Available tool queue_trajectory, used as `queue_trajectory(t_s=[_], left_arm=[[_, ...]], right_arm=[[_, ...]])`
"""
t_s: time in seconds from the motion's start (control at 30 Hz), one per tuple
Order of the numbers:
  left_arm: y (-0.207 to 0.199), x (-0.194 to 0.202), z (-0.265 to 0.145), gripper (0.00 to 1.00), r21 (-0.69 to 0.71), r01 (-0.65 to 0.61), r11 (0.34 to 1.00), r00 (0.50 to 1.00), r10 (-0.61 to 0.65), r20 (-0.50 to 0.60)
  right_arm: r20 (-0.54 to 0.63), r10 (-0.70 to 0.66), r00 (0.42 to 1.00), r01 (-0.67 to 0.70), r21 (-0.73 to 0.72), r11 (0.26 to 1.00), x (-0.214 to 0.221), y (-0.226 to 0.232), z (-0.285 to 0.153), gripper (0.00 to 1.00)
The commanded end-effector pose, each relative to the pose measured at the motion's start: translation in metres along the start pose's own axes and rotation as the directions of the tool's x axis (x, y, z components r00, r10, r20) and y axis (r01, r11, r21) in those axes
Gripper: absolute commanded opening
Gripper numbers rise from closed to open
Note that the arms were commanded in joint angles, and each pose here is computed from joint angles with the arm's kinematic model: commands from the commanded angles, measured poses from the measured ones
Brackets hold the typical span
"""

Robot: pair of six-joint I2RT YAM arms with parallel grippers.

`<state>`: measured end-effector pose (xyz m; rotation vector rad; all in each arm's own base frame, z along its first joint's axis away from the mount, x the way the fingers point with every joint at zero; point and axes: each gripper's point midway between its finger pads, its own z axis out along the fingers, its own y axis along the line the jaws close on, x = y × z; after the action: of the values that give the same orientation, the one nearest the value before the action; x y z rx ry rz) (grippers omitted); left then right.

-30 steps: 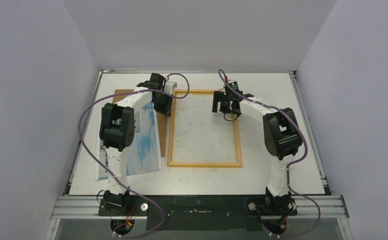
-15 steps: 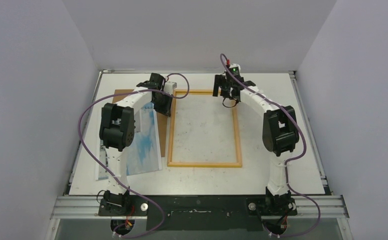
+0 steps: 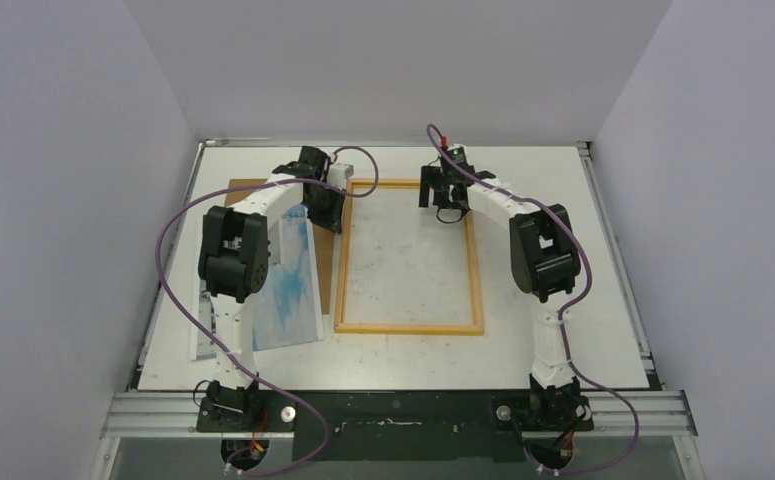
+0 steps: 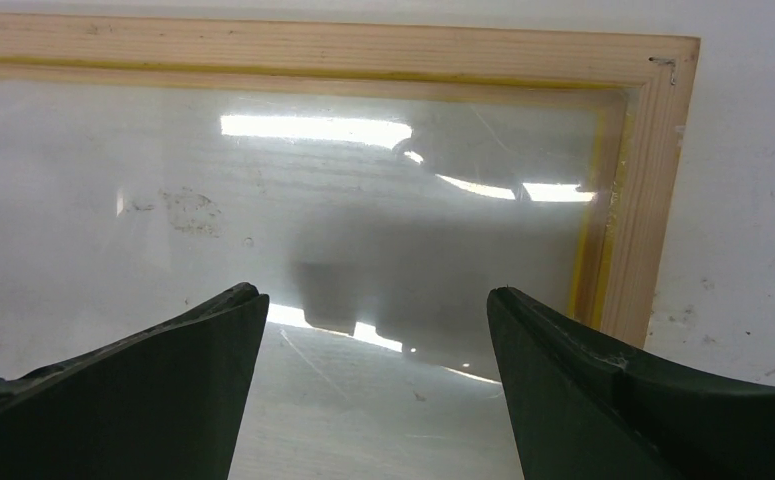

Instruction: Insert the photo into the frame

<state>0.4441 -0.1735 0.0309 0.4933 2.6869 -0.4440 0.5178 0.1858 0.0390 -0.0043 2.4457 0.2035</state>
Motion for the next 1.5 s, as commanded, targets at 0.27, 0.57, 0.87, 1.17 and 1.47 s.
queue_trajectory(t_s=[0.27, 0.57, 0.87, 1.17, 1.47], left_arm=[[-0.007, -0.023, -0.012, 0.14, 0.028, -0.007, 1.000, 0.998, 0.005, 0.060], [-0.010, -0.025, -0.019, 0.14, 0.037, -0.009, 0.999, 0.998, 0.007, 0.069], [-0.011, -0.023, -0.022, 0.14, 0.042, -0.008, 0.999, 0.998, 0.005, 0.069], [-0.012, -0.024, -0.025, 0.14, 0.044, -0.002, 0.999, 0.997, -0.001, 0.078], [-0.012, -0.022, -0.023, 0.14, 0.045, -0.005, 0.999, 0.997, 0.002, 0.072]], right_arm=[[0.045, 0.005, 0.999, -0.003, -0.045, 0.999, -0.028, 0.014, -0.026, 0.85], [0.007, -0.046, 0.999, 0.046, 0.078, 0.996, 0.018, 0.007, -0.069, 0.80], [-0.044, -0.044, 0.998, 0.048, 0.108, 0.993, 0.091, -0.001, -0.112, 0.74], [-0.147, -0.047, 0.988, 0.066, 0.127, 0.990, 0.135, -0.012, -0.094, 0.72], [-0.190, -0.042, 0.981, 0.064, 0.112, 0.992, 0.143, -0.009, -0.087, 0.74]])
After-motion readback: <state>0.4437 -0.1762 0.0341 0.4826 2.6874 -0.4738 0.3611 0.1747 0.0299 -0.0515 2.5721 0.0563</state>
